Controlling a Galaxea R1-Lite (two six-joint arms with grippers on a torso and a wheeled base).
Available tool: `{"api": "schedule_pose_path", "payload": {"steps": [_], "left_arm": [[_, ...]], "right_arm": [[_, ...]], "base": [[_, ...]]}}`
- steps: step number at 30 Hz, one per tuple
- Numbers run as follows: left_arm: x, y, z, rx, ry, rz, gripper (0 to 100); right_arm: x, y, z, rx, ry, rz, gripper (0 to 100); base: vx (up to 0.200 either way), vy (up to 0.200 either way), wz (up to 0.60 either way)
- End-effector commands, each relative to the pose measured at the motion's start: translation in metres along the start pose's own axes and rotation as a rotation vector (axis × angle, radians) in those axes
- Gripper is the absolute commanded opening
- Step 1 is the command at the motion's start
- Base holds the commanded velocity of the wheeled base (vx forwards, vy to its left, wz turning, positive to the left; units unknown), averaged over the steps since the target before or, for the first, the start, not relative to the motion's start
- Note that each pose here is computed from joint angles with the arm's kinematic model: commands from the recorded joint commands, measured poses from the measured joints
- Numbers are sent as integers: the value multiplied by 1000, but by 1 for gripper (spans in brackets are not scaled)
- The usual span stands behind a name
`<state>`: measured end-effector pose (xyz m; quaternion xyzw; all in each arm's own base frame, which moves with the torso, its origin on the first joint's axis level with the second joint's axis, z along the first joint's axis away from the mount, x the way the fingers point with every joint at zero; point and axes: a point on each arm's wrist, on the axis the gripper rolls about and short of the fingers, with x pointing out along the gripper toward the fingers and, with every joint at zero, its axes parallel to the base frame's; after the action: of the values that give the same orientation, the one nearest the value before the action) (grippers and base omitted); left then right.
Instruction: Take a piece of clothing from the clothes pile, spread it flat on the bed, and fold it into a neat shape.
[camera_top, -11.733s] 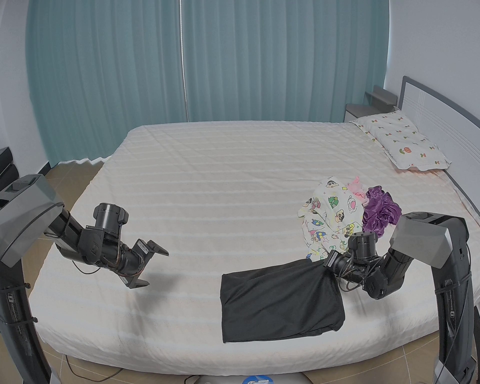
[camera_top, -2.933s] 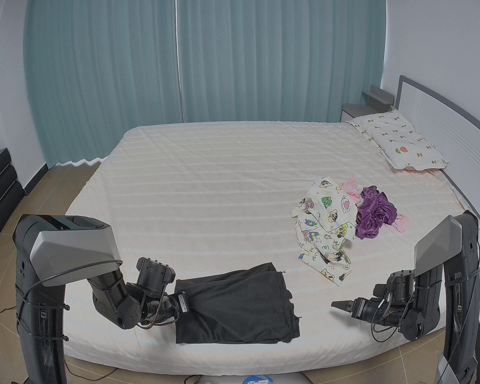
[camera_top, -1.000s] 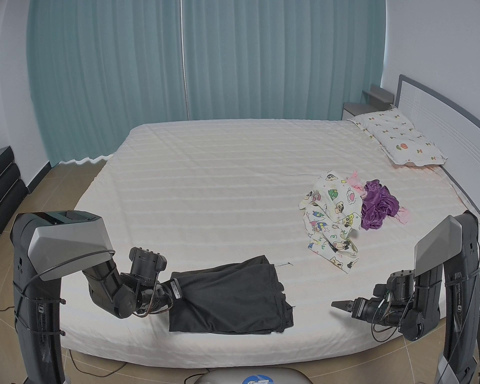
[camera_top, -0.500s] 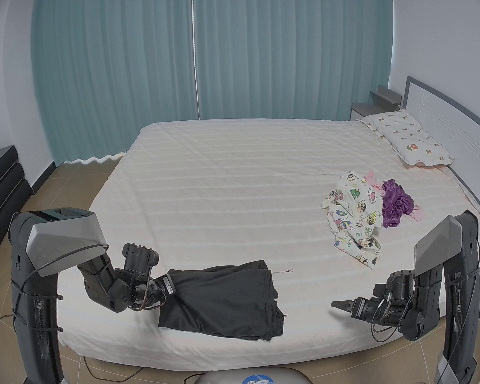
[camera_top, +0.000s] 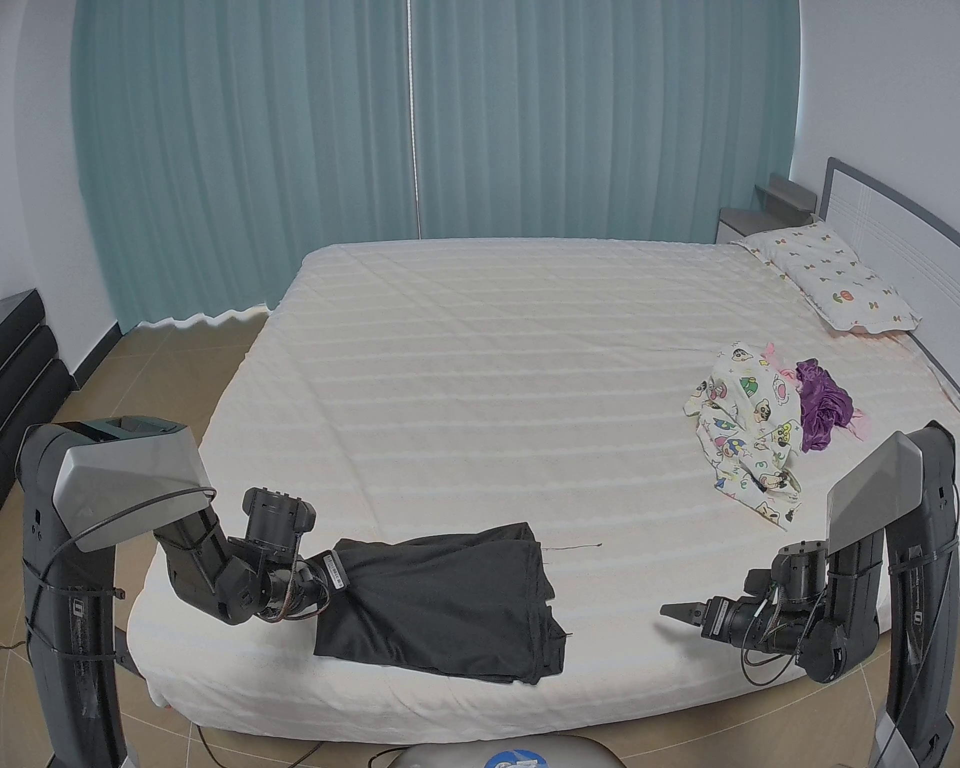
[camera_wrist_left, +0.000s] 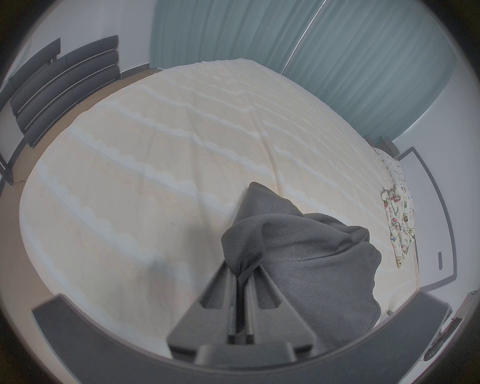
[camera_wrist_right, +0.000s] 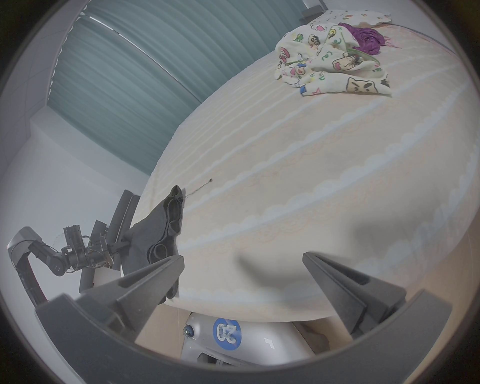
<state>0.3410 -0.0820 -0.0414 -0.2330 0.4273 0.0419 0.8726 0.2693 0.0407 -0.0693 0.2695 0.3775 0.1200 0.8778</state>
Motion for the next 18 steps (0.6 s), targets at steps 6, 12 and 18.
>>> {"api": "schedule_pose_path", "payload": {"steps": [6, 12, 18], "left_arm": [[-3, 1, -3, 2, 16, -10, 100], [-9, 13, 19, -80, 11, -70, 100], [-22, 17, 37, -184, 26, -176, 100]], "right_arm": [[19, 12, 8, -32, -84, -9, 100], [61, 59, 15, -89, -185, 29, 100], [97, 95, 29, -61, -178, 89, 100]], "base": [[0, 0, 0], [0, 0, 0], [0, 0, 0]]}}
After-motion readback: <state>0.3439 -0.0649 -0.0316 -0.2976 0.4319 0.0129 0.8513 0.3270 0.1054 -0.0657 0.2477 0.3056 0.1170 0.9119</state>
